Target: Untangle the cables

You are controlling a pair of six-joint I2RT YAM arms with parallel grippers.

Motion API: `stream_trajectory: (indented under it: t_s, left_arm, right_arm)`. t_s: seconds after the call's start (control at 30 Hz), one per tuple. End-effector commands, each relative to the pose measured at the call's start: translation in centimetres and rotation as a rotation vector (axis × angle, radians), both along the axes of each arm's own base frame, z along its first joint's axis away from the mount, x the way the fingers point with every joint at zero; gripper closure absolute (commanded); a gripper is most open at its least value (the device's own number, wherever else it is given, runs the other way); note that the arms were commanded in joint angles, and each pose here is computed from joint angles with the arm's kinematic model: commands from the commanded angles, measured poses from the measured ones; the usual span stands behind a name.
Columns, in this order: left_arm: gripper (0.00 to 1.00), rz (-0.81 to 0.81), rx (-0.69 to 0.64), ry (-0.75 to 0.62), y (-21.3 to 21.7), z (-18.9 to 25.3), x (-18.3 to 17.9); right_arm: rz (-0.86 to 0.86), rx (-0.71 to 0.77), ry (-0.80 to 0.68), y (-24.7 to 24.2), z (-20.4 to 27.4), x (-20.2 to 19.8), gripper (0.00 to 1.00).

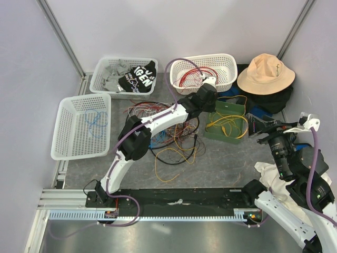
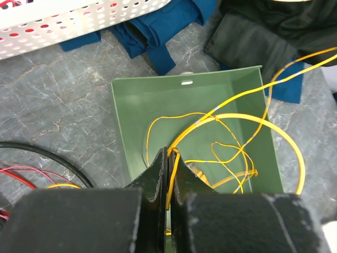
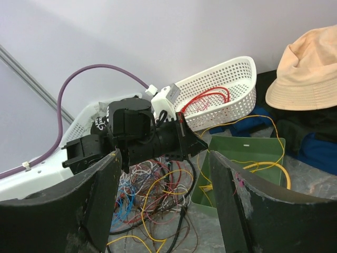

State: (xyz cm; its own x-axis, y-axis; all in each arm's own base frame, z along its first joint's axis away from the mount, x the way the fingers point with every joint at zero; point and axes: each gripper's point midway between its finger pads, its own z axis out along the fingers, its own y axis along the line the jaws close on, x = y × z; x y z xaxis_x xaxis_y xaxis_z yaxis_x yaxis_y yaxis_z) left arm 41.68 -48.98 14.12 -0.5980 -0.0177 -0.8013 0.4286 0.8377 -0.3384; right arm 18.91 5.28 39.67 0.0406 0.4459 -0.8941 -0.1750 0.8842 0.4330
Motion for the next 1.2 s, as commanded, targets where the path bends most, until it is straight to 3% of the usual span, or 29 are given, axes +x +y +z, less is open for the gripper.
stream_trajectory:
  t_s: [0.0, 0.1, 0.17, 0.2, 0.23, 0.27, 0.3, 0.33, 0.5, 0.57, 0.6, 0.63, 0.7, 0.93, 1.17]
  left_arm:
    - [0.98, 0.009, 0.034, -0.099, -0.4, 2.1, 0.3]
    - [0.98, -0.002, 0.073, -0.107, -0.1, 1.7, -0.4]
    - [0.8, -0.013, 0.11, -0.111, 0.5, 1.9, -1.2]
    - [0.69, -0.005, 0.111, -0.121, 0.8, 2.5, -1.4]
    - [0.51, 0.012, 0.107, -0.138, 1.1, 3.2, -1.4]
    - [0.42, 0.038, 0.105, -0.163, 2.0, 4.5, -1.7]
    - [0.08, 0.046, 0.103, -0.183, 2.4, 5.3, -1.8]
    - [0.01, 0.062, 0.095, -0.205, 2.9, 5.8, -1.8]
    - [0.0, 0.136, 0.001, -0.318, 6.7, 14.5, -3.0]
    - [0.0, 0.185, 0.028, -0.314, 9.1, 14.3, -3.7]
    - [0.0, 0.204, -0.013, -0.337, 10.7, 17.0, -4.8]
    - [0.0, 0.212, 0.028, -0.312, 12.1, 15.2, -5.5]
    - [0.0, 0.21, 0.004, -0.301, 14.7, 16.5, -7.7]
    - [0.0, 0.138, 0.06, -0.083, 21.9, 6.3, -16.0]
    - [0.05, 0.253, 0.083, 0.04, 27.0, -0.1, -19.3]
  right_arm:
    - [-0.035, -0.031, 0.002, -0.7, -0.2, 0.1, 0.25]
    - [-0.041, -0.037, 0.01, -0.7, -0.5, 0.3, 0.25]
    - [-0.037, -0.039, 0.017, -0.5, -0.7, 0.4, 0.24]
    - [-0.039, -0.042, 0.021, -0.5, -0.8, 0.5, 0.24]
    - [-0.037, -0.042, 0.024, -0.4, -0.9, 0.6, 0.24]
    - [-0.038, -0.038, 0.023, -0.4, -0.8, 0.6, 0.24]
    - [-0.035, -0.038, 0.027, -0.3, -1.0, 0.7, 0.24]
    - [-0.032, -0.035, 0.029, -0.2, -1.0, 0.7, 0.24]
    - [-0.015, -0.029, 0.046, 0.4, -1.7, 0.9, 0.24]
    - [-0.006, -0.025, 0.056, 0.6, -2.3, 1.0, 0.24]
    - [-0.003, -0.024, 0.061, 0.7, -2.6, 1.0, 0.24]
    - [0.005, -0.031, 0.073, 0.9, -3.4, 1.1, 0.24]
    - [0.02, -0.023, 0.078, 1.3, -3.9, 1.2, 0.24]
    - [0.102, -0.027, 0.132, 3.6, -7.7, 2.0, 0.24]
    - [0.14, -0.017, 0.164, 5.0, -9.1, 2.6, 0.24]
